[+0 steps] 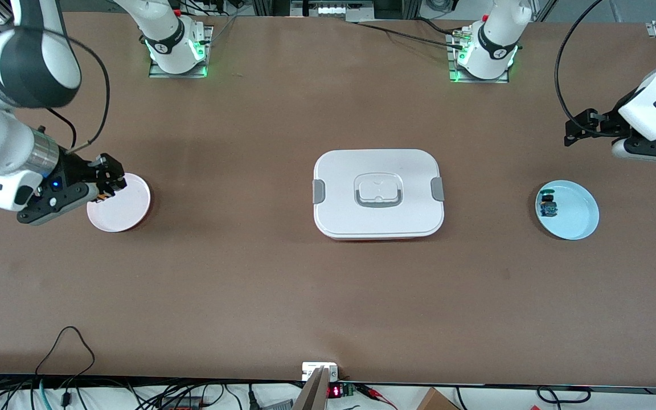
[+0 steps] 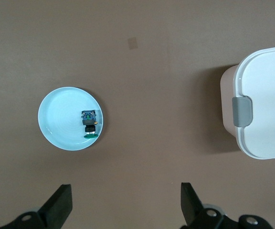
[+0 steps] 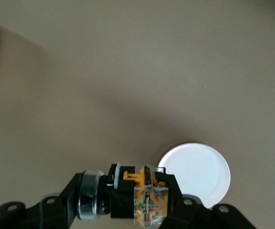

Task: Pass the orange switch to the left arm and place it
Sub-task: 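Carry the switch over the box while the left gripper reaches toward it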

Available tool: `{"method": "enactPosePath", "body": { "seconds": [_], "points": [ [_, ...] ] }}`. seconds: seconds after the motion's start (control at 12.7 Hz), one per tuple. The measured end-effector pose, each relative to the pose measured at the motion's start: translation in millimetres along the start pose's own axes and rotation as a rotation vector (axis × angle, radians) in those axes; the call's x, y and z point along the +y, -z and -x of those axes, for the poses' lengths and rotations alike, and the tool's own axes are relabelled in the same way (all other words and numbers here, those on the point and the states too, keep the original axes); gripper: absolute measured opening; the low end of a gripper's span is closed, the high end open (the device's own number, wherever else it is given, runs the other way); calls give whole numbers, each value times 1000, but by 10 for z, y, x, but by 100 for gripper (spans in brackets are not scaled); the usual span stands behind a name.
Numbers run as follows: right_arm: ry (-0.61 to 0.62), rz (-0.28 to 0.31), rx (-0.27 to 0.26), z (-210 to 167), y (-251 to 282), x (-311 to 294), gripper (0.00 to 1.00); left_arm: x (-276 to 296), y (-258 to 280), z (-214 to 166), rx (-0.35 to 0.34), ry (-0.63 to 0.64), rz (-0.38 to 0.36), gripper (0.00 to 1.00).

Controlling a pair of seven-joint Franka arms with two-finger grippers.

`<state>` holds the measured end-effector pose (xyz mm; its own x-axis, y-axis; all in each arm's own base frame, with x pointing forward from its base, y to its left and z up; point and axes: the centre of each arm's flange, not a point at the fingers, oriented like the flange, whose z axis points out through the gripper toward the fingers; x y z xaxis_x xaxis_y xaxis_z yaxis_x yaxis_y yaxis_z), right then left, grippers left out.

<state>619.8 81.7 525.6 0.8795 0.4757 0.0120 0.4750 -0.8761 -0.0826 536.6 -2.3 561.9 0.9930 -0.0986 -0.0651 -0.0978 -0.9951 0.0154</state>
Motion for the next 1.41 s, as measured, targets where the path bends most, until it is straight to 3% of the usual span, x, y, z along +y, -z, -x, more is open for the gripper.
{"method": "enactPosePath", "body": {
  "seconds": [0.24,0.39,0.63,0.79,0.94,1.1,1.41],
  "points": [
    [145,-2,26,-240,490,-843,72,4,-70,-22,-19,8,33,100],
    [242,-41,55,-358,617,-1485,72,1,-164,-82,-37,9,40,100],
    [348,-93,172,-517,711,-2004,72,66,-228,-68,-126,9,127,100],
    [421,-114,269,-627,757,-2229,72,39,-190,34,-204,30,275,100],
    [444,-153,348,-710,787,-2410,72,-107,-269,34,-237,62,506,100],
    [450,-267,439,-789,814,-2587,72,-234,-523,-88,-275,85,735,100],
    [486,-470,585,-1030,571,-2985,72,14,-982,-373,-363,89,1098,100]
  ]
}}
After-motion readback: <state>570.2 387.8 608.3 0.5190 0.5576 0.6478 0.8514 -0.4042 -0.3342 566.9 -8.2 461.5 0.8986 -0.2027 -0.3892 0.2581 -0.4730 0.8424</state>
